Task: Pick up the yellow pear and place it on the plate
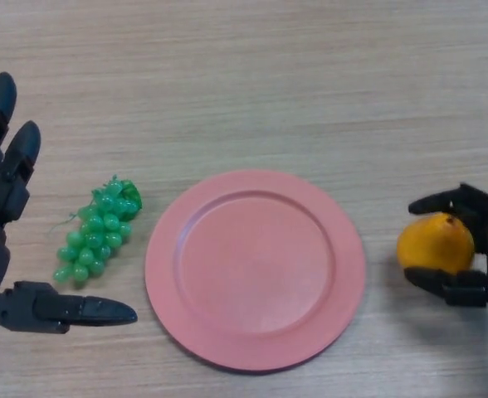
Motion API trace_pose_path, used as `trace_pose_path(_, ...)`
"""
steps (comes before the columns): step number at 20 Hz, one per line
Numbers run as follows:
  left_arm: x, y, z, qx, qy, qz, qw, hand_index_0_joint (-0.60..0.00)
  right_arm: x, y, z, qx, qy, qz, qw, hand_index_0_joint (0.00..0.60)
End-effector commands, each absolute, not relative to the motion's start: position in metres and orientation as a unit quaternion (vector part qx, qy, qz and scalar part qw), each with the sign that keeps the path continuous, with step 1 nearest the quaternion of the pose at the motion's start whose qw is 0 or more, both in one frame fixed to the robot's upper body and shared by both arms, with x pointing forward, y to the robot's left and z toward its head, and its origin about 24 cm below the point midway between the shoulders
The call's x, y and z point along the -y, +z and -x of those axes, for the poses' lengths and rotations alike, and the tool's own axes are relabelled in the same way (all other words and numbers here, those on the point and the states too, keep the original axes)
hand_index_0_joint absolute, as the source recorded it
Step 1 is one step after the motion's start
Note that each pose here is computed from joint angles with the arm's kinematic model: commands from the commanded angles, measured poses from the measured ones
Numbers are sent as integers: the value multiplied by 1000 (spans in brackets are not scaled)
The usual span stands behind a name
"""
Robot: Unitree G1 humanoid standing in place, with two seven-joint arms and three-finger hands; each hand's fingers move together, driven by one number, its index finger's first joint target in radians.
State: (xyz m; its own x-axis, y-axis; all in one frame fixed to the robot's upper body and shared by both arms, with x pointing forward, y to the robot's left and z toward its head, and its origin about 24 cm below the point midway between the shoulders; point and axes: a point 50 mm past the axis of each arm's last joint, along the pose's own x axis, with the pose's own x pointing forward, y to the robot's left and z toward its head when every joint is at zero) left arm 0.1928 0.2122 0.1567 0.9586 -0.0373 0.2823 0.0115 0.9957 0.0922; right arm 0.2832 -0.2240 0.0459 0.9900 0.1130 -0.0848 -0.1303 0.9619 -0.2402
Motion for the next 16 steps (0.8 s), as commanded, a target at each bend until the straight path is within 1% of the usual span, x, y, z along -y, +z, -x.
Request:
trace_pose_path(1,-218,188,-177,258,4,-66,964,0,213,97,-288,48,81,41,995,600)
trace_pose_path(2,-219,189,-175,260,5,-61,964,0,202,104,-290,56,91,42,993,600)
trace_pose_path(3,-220,190,-173,262,6,-65,963,0,192,110,-293,82,101,59,990,600)
trace_pose_path(4,-222,190,-172,263,8,-69,962,0,179,116,-294,88,114,39,989,600)
trace_pose_path(6,-222,190,-169,263,8,-71,962,0,154,121,-297,122,143,42,981,600)
trace_pose_path(8,-223,191,-167,262,13,-76,962,0,132,115,-298,112,170,38,978,600)
trace_pose_path(10,-224,192,-166,263,15,-70,962,0,113,106,-300,110,184,36,976,600)
trace_pose_path(11,-223,193,-165,267,17,-73,961,0,107,99,-302,115,183,63,974,600)
trace_pose_path(12,-223,193,-165,271,19,-77,959,0,101,89,-304,104,179,87,974,600)
trace_pose_path(13,-223,193,-165,272,20,-77,959,0,99,85,-305,101,178,94,974,600)
trace_pose_path(14,-222,192,-164,271,23,-77,959,0,96,77,-307,82,181,103,975,600)
trace_pose_path(15,-221,191,-165,272,25,-80,959,0,94,72,-307,69,183,101,975,600)
trace_pose_path(16,-219,190,-165,268,25,-84,959,0,93,65,-306,49,192,97,975,600)
